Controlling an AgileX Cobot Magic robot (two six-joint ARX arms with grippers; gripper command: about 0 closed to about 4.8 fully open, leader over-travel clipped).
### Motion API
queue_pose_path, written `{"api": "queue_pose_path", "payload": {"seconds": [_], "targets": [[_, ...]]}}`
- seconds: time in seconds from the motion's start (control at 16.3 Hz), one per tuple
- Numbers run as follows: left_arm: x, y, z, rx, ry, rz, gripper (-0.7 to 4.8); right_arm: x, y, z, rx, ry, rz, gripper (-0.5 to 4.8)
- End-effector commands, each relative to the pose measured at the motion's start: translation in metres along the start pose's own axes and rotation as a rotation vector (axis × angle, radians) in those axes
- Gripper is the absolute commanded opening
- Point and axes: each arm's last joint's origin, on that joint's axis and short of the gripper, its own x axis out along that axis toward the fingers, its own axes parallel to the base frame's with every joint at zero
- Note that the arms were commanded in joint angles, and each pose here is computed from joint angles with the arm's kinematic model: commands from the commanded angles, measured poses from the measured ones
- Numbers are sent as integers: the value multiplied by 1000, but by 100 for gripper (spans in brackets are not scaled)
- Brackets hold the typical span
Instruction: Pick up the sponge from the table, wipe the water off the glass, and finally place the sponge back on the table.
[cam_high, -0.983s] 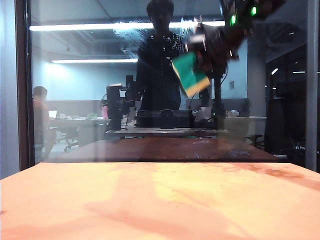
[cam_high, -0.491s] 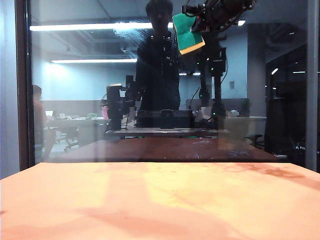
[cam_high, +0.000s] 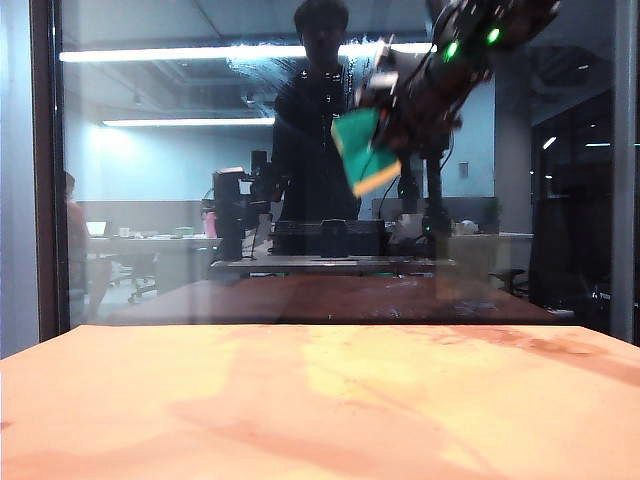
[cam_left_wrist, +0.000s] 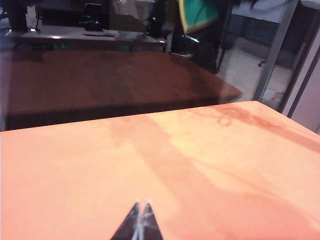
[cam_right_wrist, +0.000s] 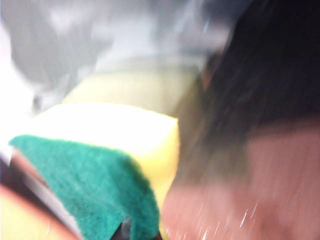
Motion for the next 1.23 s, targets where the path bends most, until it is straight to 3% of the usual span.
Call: {"api": "queue_pose_path", "payload": {"seconds": [0.06,0.25,0.37,0.61,0.8,0.98,1.23], "targets": [[0,0,1,7,-6,-1,-6,6,5,-7,-3,33,7,-7],[0,0,1,7,-5,-1,-6,-3,9,11,-22,-56,-1,-7],[0,0,1,7,-5,-1,-6,-15,12,40,-31,-94,-10,-7],[0,0,1,5,-2,-2,-6,-54,21,111,-69,-302,-28,-7],[0,0,0,3,1,-1,-6,-65,24,125,-77,-348,-27,-7],[0,0,0,1,5,-2,-6,-43,19,103,-54,-226,-26,-7],[0,0,-4,-17,42,1,-6,14,16,38,-9,45,-12,-7]]}}
